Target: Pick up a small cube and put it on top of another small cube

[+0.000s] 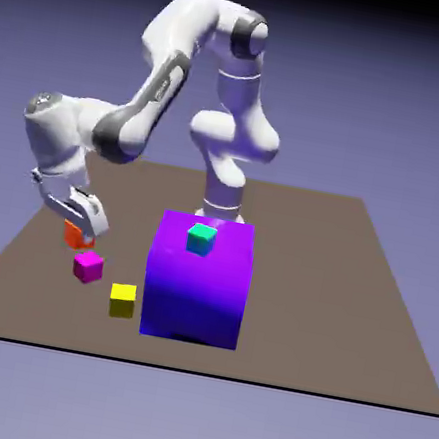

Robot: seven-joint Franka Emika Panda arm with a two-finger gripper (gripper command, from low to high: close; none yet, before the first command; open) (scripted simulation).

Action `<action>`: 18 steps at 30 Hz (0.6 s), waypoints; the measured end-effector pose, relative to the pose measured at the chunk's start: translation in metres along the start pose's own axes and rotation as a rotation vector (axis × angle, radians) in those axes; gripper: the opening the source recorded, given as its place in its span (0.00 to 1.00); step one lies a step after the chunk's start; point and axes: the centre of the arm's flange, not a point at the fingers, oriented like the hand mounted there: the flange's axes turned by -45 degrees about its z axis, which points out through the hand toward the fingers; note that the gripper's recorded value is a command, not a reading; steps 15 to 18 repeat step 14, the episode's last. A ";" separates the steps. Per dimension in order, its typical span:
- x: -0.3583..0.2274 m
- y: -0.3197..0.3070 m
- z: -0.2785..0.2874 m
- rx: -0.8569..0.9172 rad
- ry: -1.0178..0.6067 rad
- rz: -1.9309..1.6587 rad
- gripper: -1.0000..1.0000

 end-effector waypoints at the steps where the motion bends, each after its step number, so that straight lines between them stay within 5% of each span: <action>1: -0.004 0.018 0.015 -0.015 -0.023 0.022 0.00; 5: -0.029 0.089 0.071 -0.068 -0.119 0.107 0.00; 10: -0.029 0.093 0.126 -0.068 -0.120 0.107 0.00; 11: -0.030 0.095 0.140 -0.069 -0.120 0.108 1.00; 18: -0.029 0.093 0.122 -0.070 -0.120 0.107 1.00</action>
